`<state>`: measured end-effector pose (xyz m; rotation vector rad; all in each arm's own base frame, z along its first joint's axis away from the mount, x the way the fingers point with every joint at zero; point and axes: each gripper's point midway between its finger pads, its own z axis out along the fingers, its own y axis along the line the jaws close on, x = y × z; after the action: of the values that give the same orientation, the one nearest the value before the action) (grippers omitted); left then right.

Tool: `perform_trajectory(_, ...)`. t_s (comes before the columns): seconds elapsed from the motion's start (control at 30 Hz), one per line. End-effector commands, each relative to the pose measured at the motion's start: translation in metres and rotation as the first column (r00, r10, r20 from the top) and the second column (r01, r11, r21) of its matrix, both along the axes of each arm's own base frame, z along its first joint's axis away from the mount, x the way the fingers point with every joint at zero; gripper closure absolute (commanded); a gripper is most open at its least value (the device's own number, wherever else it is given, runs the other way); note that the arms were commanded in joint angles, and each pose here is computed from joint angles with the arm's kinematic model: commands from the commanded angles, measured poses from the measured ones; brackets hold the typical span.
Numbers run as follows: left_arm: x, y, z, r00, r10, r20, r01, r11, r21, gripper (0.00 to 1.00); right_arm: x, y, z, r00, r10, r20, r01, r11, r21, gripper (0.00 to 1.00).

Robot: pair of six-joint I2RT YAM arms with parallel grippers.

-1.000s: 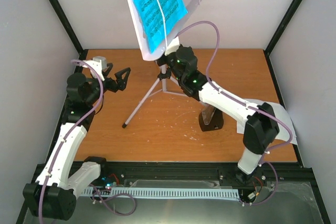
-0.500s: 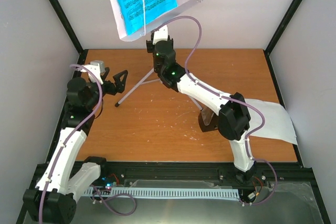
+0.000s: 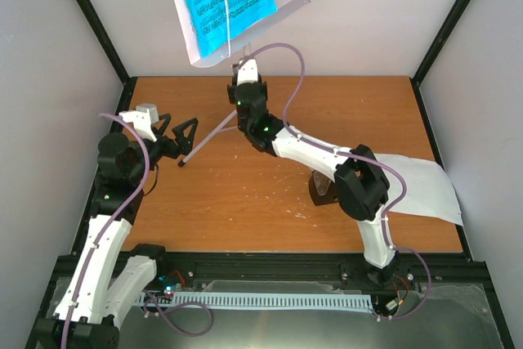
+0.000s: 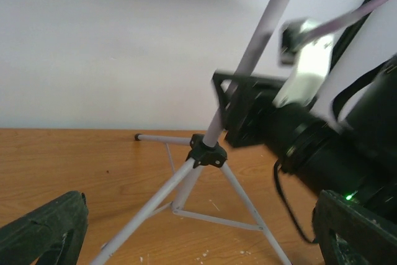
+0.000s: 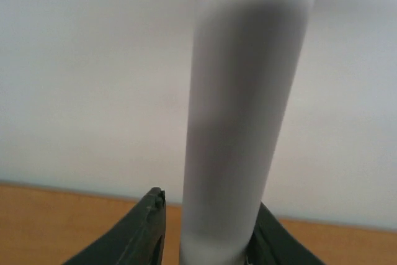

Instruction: Pack up the instrument practice props

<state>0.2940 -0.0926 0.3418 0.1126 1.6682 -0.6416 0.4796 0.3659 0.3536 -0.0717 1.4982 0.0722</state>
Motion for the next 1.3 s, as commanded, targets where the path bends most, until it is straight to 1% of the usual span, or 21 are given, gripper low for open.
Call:
perform_trajectory(0.0,-0.013,-0.007,0.002,0.999,-0.053,-0.013,0.053,0.998,-0.037,0.01,-0.012,0.002,-0.057,0.994,-0.019,-0.107,0.012,0.998,-0.063,0.68)
perform_trajectory(0.03,-0.015,-0.008,0.004,0.998,-0.058,-0.007,0.058,0.998,-0.036,0.01,-0.013,0.002,-0.057,0.994,-0.012,-0.107,0.005,0.998,-0.058,0.68)
perform_trajectory(0.13,-0.019,-0.010,0.008,0.997,-0.077,-0.002,0.077,0.997,-0.026,0.00,-0.018,0.001,-0.056,0.994,0.007,-0.109,-0.013,0.999,-0.051,0.56)
perform_trajectory(0.2,-0.021,-0.012,0.013,0.996,-0.090,0.006,0.090,0.996,-0.023,0.01,-0.023,0.000,-0.053,0.994,0.028,-0.107,-0.034,0.998,-0.051,0.41)
perform_trajectory(0.27,-0.025,-0.014,0.021,0.994,-0.104,0.018,0.104,0.994,-0.017,0.01,-0.029,-0.002,-0.049,0.993,0.060,-0.102,-0.065,0.997,-0.046,0.23)
perform_trajectory(0.37,-0.033,-0.015,0.037,0.993,-0.114,0.033,0.115,0.993,-0.013,0.00,-0.046,-0.009,-0.043,0.988,0.124,-0.093,-0.127,0.992,-0.027,0.06)
perform_trajectory(0.4,-0.037,-0.015,0.045,0.992,-0.119,0.044,0.120,0.993,-0.015,0.00,-0.054,-0.013,-0.046,0.984,0.152,-0.098,-0.155,0.988,-0.027,0.01)
perform_trajectory(0.47,-0.046,-0.019,0.063,0.987,-0.147,0.067,0.149,0.989,-0.020,0.00,-0.070,-0.019,-0.041,0.972,0.215,-0.096,-0.218,0.976,-0.019,0.00)
perform_trajectory(0.57,-0.065,-0.029,0.095,0.968,-0.229,0.106,0.234,0.971,-0.039,0.02,-0.096,-0.036,-0.023,0.945,0.315,-0.088,-0.315,0.949,0.011,0.00)
perform_trajectory(0.6,-0.073,-0.032,0.111,0.959,-0.251,0.129,0.259,0.965,-0.048,0.02,-0.106,-0.037,-0.020,0.923,0.372,-0.098,-0.372,0.928,0.023,0.00)
perform_trajectory(0.63,-0.076,-0.034,0.117,0.954,-0.270,0.128,0.280,0.958,-0.064,0.02,-0.113,-0.042,-0.016,0.906,0.411,-0.106,-0.408,0.912,0.042,0.00)
perform_trajectory(0.73,-0.092,-0.041,0.158,0.927,-0.329,0.178,0.347,0.934,-0.082,0.01,-0.131,-0.059,-0.007,0.849,0.505,-0.152,-0.493,0.863,0.114,0.00)
perform_trajectory(0.83,-0.098,-0.043,0.198,0.912,-0.348,0.217,0.372,0.924,-0.083,0.01,-0.155,-0.073,0.024,0.797,0.593,-0.118,-0.567,0.800,0.195,0.00)
perform_trajectory(0.9,-0.096,-0.043,0.224,0.908,-0.342,0.241,0.367,0.928,-0.067,0.01,-0.170,-0.079,0.047,0.763,0.641,-0.089,-0.609,0.758,0.234,0.00)
perform_trajectory(0.97,-0.093,-0.043,0.248,0.900,-0.343,0.268,0.369,0.928,-0.054,0.03,-0.180,-0.082,0.074,0.724,0.687,-0.063,-0.651,0.710,0.270,0.00)
perform_trajectory(1.03,-0.088,-0.047,0.271,0.883,-0.370,0.288,0.398,0.917,-0.042,0.08,-0.185,-0.081,0.093,0.678,0.733,-0.053,-0.685,0.656,0.317,0.00)
perform_trajectory(1.1,-0.081,-0.052,0.285,0.867,-0.403,0.293,0.433,0.900,-0.042,0.14,-0.187,-0.076,0.112,0.633,0.773,-0.047,-0.714,0.606,0.351,0.01)
perform_trajectory(1.17,-0.073,-0.053,0.293,0.863,-0.410,0.296,0.442,0.896,-0.047,0.20,-0.185,-0.070,0.127,0.607,0.792,-0.063,-0.720,0.582,0.378,0.04)
perform_trajectory(1.27,-0.059,-0.053,0.292,0.873,-0.396,0.284,0.427,0.903,-0.053,0.22,-0.192,-0.060,0.147,0.544,0.837,-0.061,-0.761,0.522,0.384,0.06)
